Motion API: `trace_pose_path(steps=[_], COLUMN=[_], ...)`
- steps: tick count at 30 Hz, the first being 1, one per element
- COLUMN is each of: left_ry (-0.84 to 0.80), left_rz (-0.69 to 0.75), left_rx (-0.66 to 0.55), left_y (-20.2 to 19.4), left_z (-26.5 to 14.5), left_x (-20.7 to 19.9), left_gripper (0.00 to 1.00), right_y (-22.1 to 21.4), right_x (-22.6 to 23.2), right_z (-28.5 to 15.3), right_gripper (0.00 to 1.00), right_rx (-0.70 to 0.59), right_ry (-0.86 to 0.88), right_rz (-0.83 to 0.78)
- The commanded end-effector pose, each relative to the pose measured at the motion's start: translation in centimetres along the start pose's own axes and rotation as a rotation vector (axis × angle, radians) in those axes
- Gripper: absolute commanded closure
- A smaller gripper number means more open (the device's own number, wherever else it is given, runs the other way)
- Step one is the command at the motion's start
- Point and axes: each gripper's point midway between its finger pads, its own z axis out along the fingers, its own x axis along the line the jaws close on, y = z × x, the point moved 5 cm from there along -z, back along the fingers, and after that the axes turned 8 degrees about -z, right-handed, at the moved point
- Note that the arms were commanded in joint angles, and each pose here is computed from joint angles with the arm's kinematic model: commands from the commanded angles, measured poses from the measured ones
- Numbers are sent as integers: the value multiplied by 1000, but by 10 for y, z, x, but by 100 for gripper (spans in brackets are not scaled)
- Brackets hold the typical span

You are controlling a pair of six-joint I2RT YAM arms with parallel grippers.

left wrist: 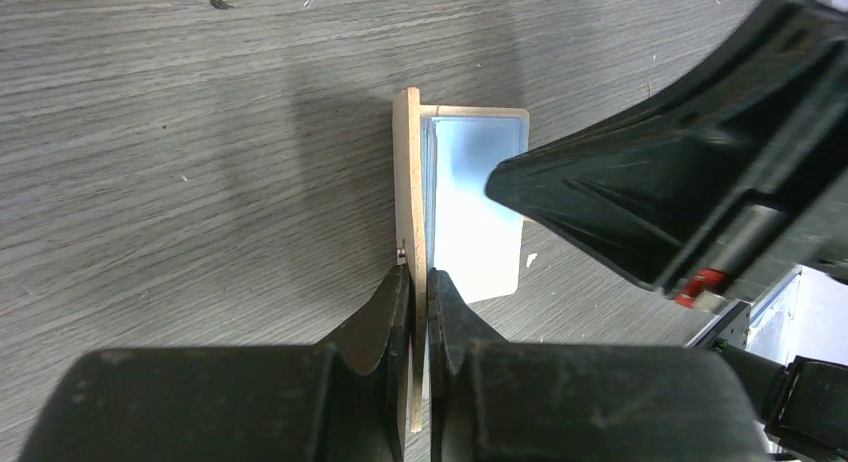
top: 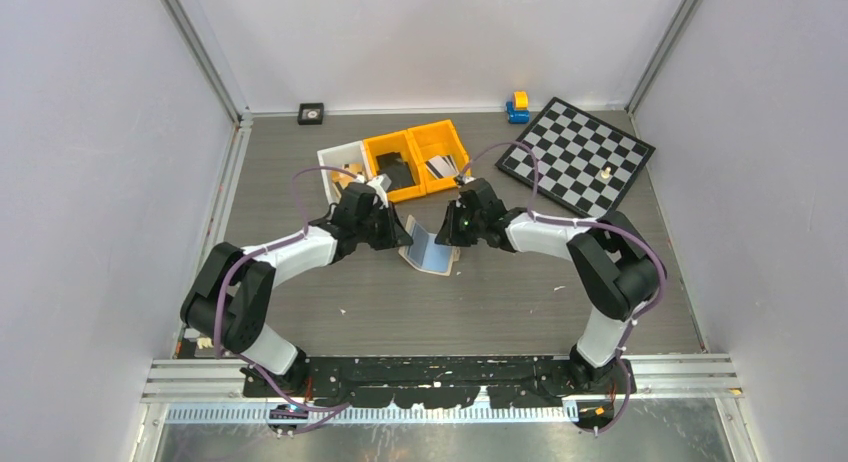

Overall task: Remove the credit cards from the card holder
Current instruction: Place the credit card in the storage box, then remove the credit card from the card holder.

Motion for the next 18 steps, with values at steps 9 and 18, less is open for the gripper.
trace_pose_path(steps=[9,18], left_ry=[-195,-317], left_rz=[39,39], left_rx=[-28,1], left_y=[12,8], left_z=[-12,-11], left_x=[-37,-50], left_gripper=[89,87], right_y=[-7,-11], right_x=[4,4], right_z=[31,34], right_gripper=[88,89], right_rx=[113,136], right_ry=[27,36], right_rz=[55,66])
